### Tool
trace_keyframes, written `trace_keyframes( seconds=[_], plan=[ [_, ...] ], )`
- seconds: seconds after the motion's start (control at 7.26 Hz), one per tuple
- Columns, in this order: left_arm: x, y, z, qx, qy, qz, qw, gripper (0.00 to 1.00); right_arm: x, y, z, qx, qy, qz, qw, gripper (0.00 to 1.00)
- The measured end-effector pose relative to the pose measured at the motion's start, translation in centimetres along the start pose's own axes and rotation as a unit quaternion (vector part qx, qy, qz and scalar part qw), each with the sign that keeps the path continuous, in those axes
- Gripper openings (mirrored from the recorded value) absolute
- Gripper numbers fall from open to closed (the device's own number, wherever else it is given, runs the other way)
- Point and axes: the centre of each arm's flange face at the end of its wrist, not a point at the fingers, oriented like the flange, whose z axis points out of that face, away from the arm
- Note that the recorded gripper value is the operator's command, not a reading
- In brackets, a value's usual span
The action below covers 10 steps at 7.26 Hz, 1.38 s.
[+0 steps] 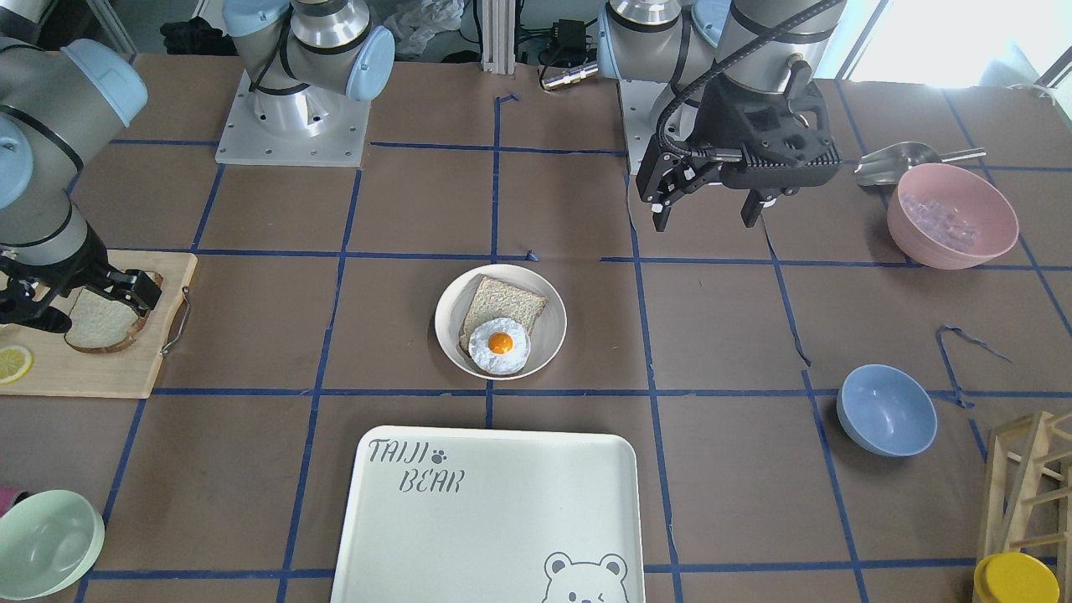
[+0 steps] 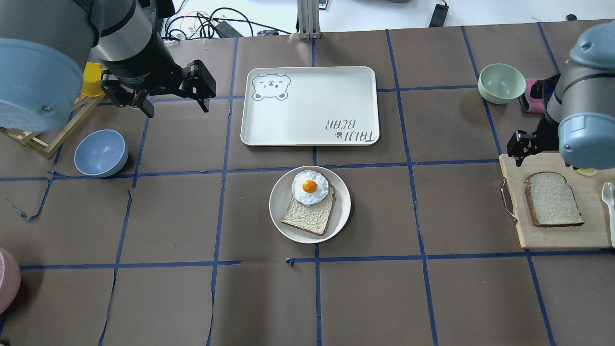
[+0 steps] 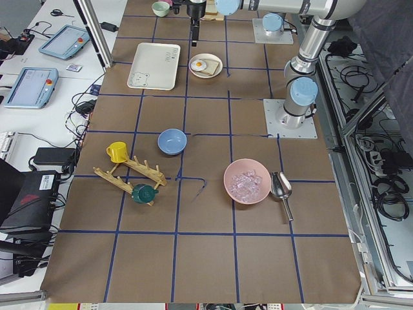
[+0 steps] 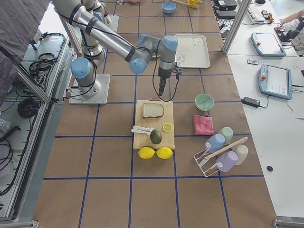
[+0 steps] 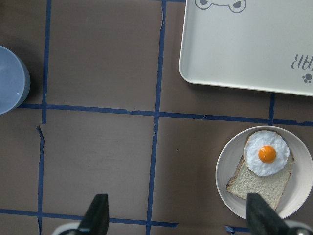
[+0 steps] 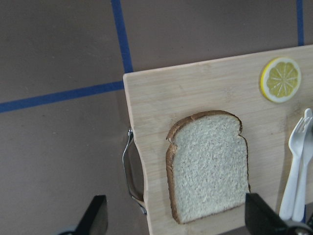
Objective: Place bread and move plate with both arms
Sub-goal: 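Move the right gripper down to the bread slice on the cutting board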
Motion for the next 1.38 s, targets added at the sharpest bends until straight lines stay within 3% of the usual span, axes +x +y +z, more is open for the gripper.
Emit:
trace_keyframes(
  seconds=[0.14, 0.41, 0.96, 1.24, 1.38],
  plan=[
    [0.0, 0.0, 0.0, 0.000, 0.000, 0.000, 1.0000, 1.00, 0.3, 0.4, 3.4, 0.001, -0.001, 0.003, 1.0000, 1.00],
    [0.0, 0.0, -0.1, 0.001, 0.001, 0.000, 1.0000, 1.00, 0.3, 1.0, 6.7, -0.006, -0.001, 0.003, 1.0000, 0.89],
    [0.0, 0.0, 0.0, 0.000, 0.001, 0.000, 1.0000, 1.00, 0.3, 1.6, 7.9, -0.024, 0.012, -0.001, 0.9996, 0.66],
    [0.0, 0.0, 0.0, 0.000, 0.001, 0.000, 1.0000, 1.00, 0.5, 1.9, 8.3, -0.035, 0.025, -0.002, 0.9991, 0.66],
    [0.0, 0.0, 0.0, 0.000, 0.001, 0.000, 1.0000, 1.00, 0.5, 2.0, 8.5, -0.039, 0.026, -0.003, 0.9989, 0.56]
  ],
)
